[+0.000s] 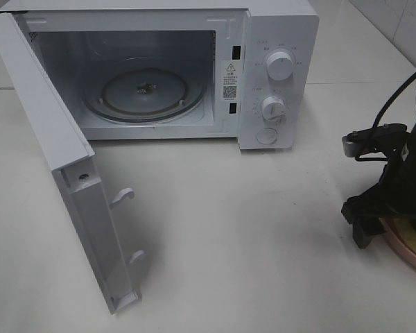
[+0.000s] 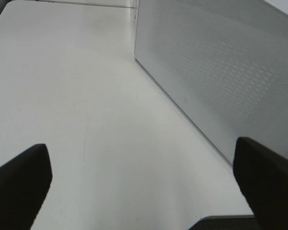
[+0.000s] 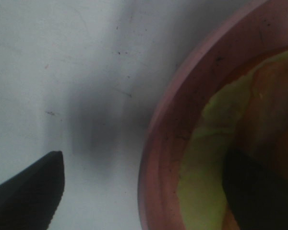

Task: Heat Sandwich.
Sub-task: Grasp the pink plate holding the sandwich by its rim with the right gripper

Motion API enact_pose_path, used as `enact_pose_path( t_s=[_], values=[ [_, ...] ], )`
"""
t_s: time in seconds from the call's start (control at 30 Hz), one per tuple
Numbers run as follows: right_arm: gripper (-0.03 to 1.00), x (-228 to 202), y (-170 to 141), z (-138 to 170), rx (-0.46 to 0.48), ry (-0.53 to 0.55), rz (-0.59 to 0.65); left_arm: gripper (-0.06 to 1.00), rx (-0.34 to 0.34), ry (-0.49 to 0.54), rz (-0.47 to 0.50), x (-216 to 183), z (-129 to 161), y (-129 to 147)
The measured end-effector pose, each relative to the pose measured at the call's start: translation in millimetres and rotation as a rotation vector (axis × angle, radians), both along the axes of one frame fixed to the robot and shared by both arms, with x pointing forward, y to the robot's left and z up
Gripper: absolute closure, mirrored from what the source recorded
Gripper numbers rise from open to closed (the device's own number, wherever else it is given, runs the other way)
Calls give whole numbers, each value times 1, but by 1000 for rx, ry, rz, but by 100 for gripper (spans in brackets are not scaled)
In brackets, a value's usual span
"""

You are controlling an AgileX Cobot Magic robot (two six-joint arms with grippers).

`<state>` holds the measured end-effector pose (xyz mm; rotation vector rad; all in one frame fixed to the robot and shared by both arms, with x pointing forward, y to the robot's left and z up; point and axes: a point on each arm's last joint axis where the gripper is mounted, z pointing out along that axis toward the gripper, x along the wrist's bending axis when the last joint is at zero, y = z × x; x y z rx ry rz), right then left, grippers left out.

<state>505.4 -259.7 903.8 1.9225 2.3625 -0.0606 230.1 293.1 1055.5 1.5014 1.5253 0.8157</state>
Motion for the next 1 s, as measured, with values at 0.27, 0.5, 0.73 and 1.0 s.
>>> enact_pose_path(
  t_s=[0.27,0.5,0.73,1.0],
  values=[
    [16,0,0,0,-1,1,5,-2,0,0,0,0,0,0],
    [32,-2,1,-4,17,13,-16,-2,0,0,0,0,0,0],
    [56,-1,0,-8,1,8,-31,-2,0,0,0,0,0,0],
    [88,1,-3,-11,-42,7,-18,-2,0,0,0,0,0,0]
  ],
)
